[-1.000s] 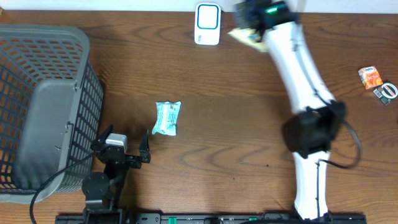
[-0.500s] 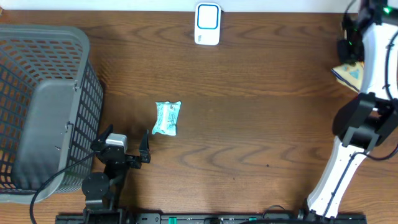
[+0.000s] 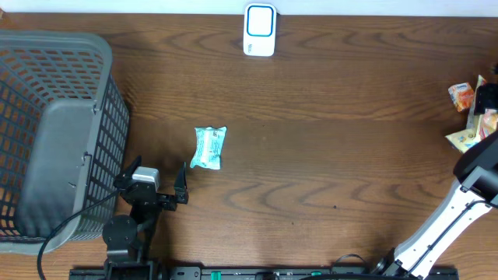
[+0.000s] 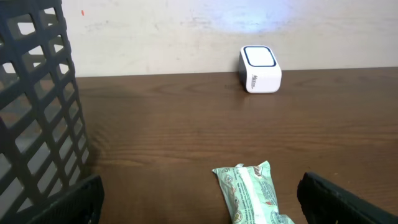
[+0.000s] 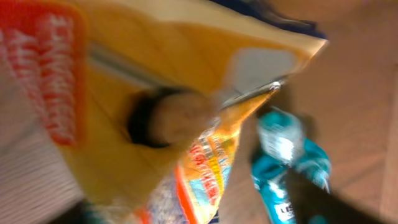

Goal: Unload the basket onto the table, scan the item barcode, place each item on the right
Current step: 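Carry the snack bag to the table's right edge and release, then reach the right gripper to the mint-green wipes pack and grasp it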

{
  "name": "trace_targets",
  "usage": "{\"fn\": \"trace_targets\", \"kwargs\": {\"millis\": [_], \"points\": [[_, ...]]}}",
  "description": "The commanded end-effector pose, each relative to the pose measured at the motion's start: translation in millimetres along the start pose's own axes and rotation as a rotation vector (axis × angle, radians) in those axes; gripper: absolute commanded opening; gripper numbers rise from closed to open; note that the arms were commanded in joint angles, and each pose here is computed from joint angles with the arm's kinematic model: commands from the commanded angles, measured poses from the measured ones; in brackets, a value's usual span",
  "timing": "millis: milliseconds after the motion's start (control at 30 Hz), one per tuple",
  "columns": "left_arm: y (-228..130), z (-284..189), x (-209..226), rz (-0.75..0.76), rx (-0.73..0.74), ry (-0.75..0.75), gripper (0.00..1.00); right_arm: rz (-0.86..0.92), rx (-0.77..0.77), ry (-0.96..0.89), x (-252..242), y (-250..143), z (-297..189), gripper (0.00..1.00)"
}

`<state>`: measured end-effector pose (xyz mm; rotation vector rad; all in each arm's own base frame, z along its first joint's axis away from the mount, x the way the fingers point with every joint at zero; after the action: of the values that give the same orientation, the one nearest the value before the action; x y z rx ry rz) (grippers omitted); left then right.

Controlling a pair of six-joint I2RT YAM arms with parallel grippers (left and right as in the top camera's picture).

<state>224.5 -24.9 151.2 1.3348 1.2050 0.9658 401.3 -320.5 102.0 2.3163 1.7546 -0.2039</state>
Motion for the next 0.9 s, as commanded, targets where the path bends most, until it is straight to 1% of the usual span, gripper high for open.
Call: {"fn": "trace_targets", "kwargs": {"millis": [0,67,100,133,167,233,300,400,433,500,600,700,867], "points": [[-14.5,1.2,0.7,-0.014,0.043,-0.002,0.98,0.124,-0.124,-0.037,-3.5,13.5,-53.4,0.99],[-14.5,1.2,0.7,-0.014,0.043,-0.002,0.98,0.156,-0.205,0.038,11.2,23.7,-77.4,0.99],[-14.5,1.2,0.7,-0.014,0.043,-0.002,0.98,0.171,-0.252,0.106,24.7,29.7,-92.3,0.99],[-14.5,1.2,0.7,-0.014,0.043,-0.002,0.98,0.179,-0.306,0.198,44.4,36.9,-111.2,0.99],[-14.5,1.2,0.7,-0.014,0.043,-0.002,0.98,0.176,-0.332,0.253,57.2,40.3,-122.0,0.99],[-14.5,1.2,0.7,-0.014,0.043,-0.002,0.98,0.150,-0.389,0.397,98.2,48.5,-151.6,0.99],[-14.5,1.2,0.7,-0.014,0.043,-0.002,0.98,0.130,-0.401,0.489,139.3,51.6,-172.4,0.99],[-14.5,1.2,0.7,-0.014,0.043,-0.002,0.98,0.145,-0.335,0.564,206.6,46.0,-187.6,0.99],[-14.5,1.2,0.7,-0.014,0.043,-0.002,0.98,0.156,-0.291,0.590,237.0,40.4,-190.4,0.99],[-14.5,1.2,0.8,-0.014,0.043,-0.002,0.98,0.160,-0.233,0.617,277.3,29.7,-194.6,0.99],[-14.5,1.2,0.7,-0.014,0.043,-0.002,0.98,0.115,-0.165,0.654,348.6,6.8,-202.5,0.99],[-14.5,1.2,0.8,-0.014,0.043,-0.002,0.98,0.008,-0.127,0.681,419.1,-24.9,-209.3,0.99],[-14.5,1.2,0.8,-0.014,0.043,-0.002,0.98,-0.244,-0.116,0.682,526.5,-98.2,-206.8,0.99]]}}
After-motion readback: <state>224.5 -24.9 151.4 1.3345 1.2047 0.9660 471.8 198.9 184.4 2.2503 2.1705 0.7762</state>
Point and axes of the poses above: each gripper's point midway between its finger pads, its own z axis out along the fingers, its own x axis along the line the jaws close on, y = z × x, the point moved 2 cm from there along -z, back along the fingers, and after that the axes turned 2 degrees about -z, right-handed, at the moved point
